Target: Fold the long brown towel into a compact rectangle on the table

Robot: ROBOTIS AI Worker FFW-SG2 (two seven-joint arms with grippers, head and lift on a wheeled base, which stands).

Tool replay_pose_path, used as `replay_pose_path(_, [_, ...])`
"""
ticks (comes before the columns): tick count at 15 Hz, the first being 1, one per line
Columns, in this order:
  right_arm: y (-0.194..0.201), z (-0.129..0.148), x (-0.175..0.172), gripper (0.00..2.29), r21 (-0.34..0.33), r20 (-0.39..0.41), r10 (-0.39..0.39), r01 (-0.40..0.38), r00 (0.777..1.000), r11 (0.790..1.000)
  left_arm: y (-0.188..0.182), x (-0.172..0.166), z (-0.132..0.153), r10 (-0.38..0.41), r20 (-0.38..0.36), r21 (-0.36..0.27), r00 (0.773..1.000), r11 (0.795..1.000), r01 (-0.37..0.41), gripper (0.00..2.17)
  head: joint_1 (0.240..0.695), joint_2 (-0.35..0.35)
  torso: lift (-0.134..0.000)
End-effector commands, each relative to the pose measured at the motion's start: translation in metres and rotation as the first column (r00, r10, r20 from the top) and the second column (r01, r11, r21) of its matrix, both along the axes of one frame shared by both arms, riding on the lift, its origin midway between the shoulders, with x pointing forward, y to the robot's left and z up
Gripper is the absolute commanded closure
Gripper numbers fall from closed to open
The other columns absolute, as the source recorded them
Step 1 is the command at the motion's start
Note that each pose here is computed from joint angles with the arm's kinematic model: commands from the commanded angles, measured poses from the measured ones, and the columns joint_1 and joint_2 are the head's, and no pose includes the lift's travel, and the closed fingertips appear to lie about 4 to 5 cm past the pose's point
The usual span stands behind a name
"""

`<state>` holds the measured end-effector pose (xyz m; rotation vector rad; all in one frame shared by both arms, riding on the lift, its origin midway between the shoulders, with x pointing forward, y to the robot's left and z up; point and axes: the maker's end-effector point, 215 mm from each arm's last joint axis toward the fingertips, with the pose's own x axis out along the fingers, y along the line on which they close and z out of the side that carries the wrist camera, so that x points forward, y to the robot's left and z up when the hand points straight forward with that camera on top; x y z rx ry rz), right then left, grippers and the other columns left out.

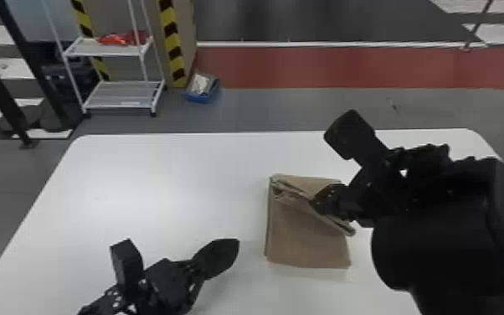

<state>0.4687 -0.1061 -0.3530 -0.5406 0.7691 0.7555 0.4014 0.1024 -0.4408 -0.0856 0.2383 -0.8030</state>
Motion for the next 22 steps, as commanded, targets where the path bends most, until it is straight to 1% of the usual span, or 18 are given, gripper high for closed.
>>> replay_pose_path(1, [-0.001, -0.003, -0.004, 1.30, 0.000, -0.011, 0.001, -0.001, 1.000, 1.000, -0.021, -0.011, 0.006, -0.031, 0.005, -0.013, 1.000, 0.999, 0.031, 2.08, 0.695, -0.003, -0.124])
replay_pose_path(3, [-0.001, -0.006, -0.006, 1.30, -0.004, -0.016, 0.002, -0.002, 1.000, 1.000, -0.040, -0.019, 0.020, -0.060, 0.027, -0.029, 0.998, 0.998, 0.061, 2.08, 0.695, -0.024, -0.124])
replay_pose_path(7, [-0.002, -0.011, -0.010, 1.30, -0.027, -0.016, 0.007, -0.007, 1.000, 1.000, -0.071, -0.024, 0.025, -0.097, 0.034, -0.041, 0.995, 0.994, 0.099, 2.08, 0.695, -0.074, -0.124])
replay_pose_path(10, [-0.007, -0.015, -0.011, 1.30, -0.054, -0.015, 0.015, -0.016, 1.000, 0.998, -0.087, -0.021, 0.023, -0.114, 0.036, -0.030, 0.993, 0.993, 0.115, 2.08, 0.695, -0.102, -0.124])
replay_pose_path(13, [-0.006, -0.019, -0.015, 1.30, -0.070, -0.020, 0.027, -0.028, 0.999, 0.997, -0.103, -0.015, 0.013, -0.124, 0.023, -0.023, 0.992, 0.992, 0.125, 2.08, 0.695, -0.133, -0.124])
replay_pose_path(16, [-0.003, -0.025, -0.022, 1.30, -0.078, -0.030, 0.038, -0.040, 0.999, 0.996, -0.103, 0.000, 0.005, -0.112, 0.020, -0.005, 0.994, 0.994, 0.112, 2.08, 0.695, -0.149, -0.124])
replay_pose_path(17, [-0.005, -0.026, -0.024, 1.30, -0.086, -0.028, 0.043, -0.045, 0.999, 0.995, -0.103, 0.003, 0.001, -0.113, 0.018, 0.012, 0.993, 0.994, 0.113, 2.08, 0.695, -0.149, -0.124])
replay_pose_path(20, [-0.009, -0.027, -0.027, 1.30, -0.095, -0.028, 0.045, -0.048, 0.999, 0.994, -0.100, 0.003, -0.010, -0.120, 0.005, 0.052, 0.993, 0.991, 0.120, 2.08, 0.695, -0.148, -0.124])
replay_pose_path(22, [-0.008, -0.026, -0.028, 1.30, -0.095, -0.023, 0.050, -0.051, 0.999, 0.994, -0.098, 0.001, -0.014, -0.125, -0.001, 0.060, 0.992, 0.990, 0.125, 2.08, 0.695, -0.150, -0.124])
